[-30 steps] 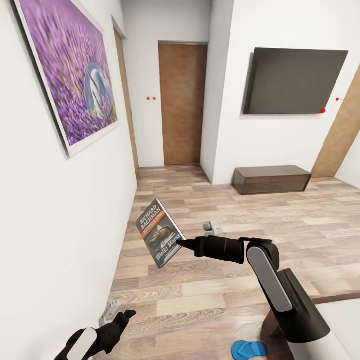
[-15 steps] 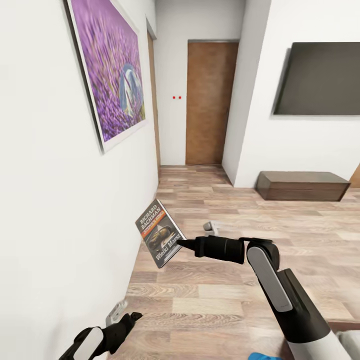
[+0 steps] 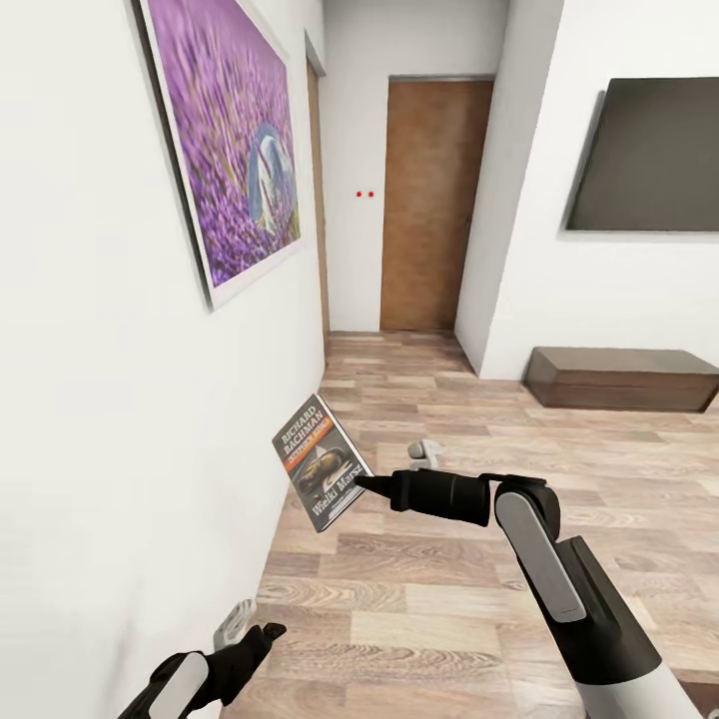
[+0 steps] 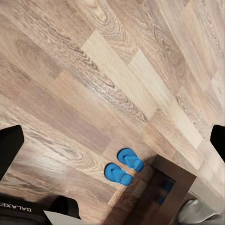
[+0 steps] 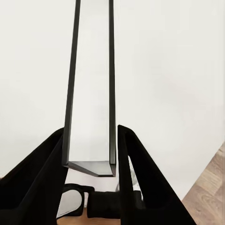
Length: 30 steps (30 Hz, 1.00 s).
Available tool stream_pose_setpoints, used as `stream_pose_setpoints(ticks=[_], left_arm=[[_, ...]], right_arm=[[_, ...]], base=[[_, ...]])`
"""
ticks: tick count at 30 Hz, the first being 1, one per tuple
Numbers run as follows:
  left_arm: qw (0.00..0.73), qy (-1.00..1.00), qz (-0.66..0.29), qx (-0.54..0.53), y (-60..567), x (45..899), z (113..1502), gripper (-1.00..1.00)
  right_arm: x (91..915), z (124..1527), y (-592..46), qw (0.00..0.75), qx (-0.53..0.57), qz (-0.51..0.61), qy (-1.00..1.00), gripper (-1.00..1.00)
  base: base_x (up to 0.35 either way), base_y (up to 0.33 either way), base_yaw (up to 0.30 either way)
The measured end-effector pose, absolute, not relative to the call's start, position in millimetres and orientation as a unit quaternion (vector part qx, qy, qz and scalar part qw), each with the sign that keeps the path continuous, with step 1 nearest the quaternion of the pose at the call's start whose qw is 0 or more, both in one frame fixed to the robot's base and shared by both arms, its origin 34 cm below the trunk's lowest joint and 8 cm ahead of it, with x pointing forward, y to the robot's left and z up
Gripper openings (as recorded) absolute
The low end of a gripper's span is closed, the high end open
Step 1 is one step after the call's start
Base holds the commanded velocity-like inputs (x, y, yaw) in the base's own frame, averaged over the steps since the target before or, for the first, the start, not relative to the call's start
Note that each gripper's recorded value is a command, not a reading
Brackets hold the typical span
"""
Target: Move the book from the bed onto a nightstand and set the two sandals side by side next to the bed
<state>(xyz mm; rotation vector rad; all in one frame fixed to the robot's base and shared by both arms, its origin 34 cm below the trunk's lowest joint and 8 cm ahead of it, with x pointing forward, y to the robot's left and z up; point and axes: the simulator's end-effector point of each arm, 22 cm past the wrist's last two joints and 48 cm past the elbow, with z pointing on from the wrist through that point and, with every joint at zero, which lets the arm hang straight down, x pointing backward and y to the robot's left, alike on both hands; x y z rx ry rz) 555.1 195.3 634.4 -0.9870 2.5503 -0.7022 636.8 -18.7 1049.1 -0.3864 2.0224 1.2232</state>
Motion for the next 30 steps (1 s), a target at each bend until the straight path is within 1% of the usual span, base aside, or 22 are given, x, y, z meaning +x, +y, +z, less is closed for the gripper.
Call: stream_pose_setpoints(ticks=[24,30], left_arm=[[0.158,0.892,-0.246,-0.344,194.9,555.1,634.5,1.0],[0.158,0.892,-0.246,-0.344,194.8,555.1,634.5,1.0]], right_arm=[[637.3,1048.3,-19.4,0.366,-0.15,0.474,0.787,-1.0],[637.3,1048.3,-19.9,0.366,-0.149,0.474,0.787,-1.0]], base=[[0.32,0.0,0.001],[0.323,0.0,-0.132]])
